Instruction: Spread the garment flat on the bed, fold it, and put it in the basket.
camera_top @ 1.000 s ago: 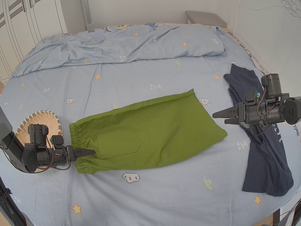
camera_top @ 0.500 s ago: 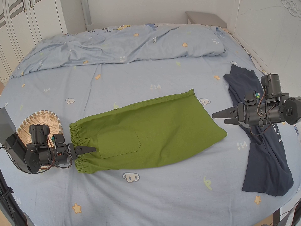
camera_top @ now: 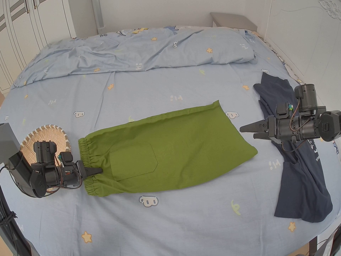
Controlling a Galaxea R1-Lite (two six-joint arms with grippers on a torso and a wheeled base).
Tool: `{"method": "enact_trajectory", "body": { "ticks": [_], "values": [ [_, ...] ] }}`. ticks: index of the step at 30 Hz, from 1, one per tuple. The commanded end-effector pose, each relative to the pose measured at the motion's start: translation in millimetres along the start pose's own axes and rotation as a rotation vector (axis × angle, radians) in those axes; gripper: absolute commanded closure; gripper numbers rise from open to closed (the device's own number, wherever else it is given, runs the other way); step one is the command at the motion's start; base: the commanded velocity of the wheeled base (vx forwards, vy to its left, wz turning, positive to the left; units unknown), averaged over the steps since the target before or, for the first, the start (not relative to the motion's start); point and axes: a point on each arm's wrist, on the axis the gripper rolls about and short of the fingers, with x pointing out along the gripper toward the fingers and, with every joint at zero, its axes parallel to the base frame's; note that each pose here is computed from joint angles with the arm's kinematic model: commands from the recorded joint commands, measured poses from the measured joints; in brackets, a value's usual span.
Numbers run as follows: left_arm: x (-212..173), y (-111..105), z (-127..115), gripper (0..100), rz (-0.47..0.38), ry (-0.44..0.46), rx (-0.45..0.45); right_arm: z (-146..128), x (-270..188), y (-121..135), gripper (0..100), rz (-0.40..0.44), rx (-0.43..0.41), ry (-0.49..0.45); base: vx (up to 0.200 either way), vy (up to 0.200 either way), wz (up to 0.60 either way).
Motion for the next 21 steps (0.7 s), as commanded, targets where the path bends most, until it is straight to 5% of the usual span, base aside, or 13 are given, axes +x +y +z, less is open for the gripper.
{"method": "enact_trajectory", "body": {
  "ticks": [1,10,21],
  "values": [
    [-1.9,-5.9,4.1,100,-0.020,-0.012,-0.012,0.0,5.8,-12.8,0,-0.017,0.021,0.006,0.000,0.000,0.00],
    [-5.1,-28.3,11.0,100,-0.062,-0.024,-0.032,0.8,30.5,-80.2,0,-0.100,0.125,0.026,0.000,0.000,0.00],
    [-5.6,-30.1,12.4,100,-0.062,-0.019,-0.036,-4.8,45.9,-109.1,0,-0.090,0.181,0.058,0.000,0.000,0.00]
  ]
}}
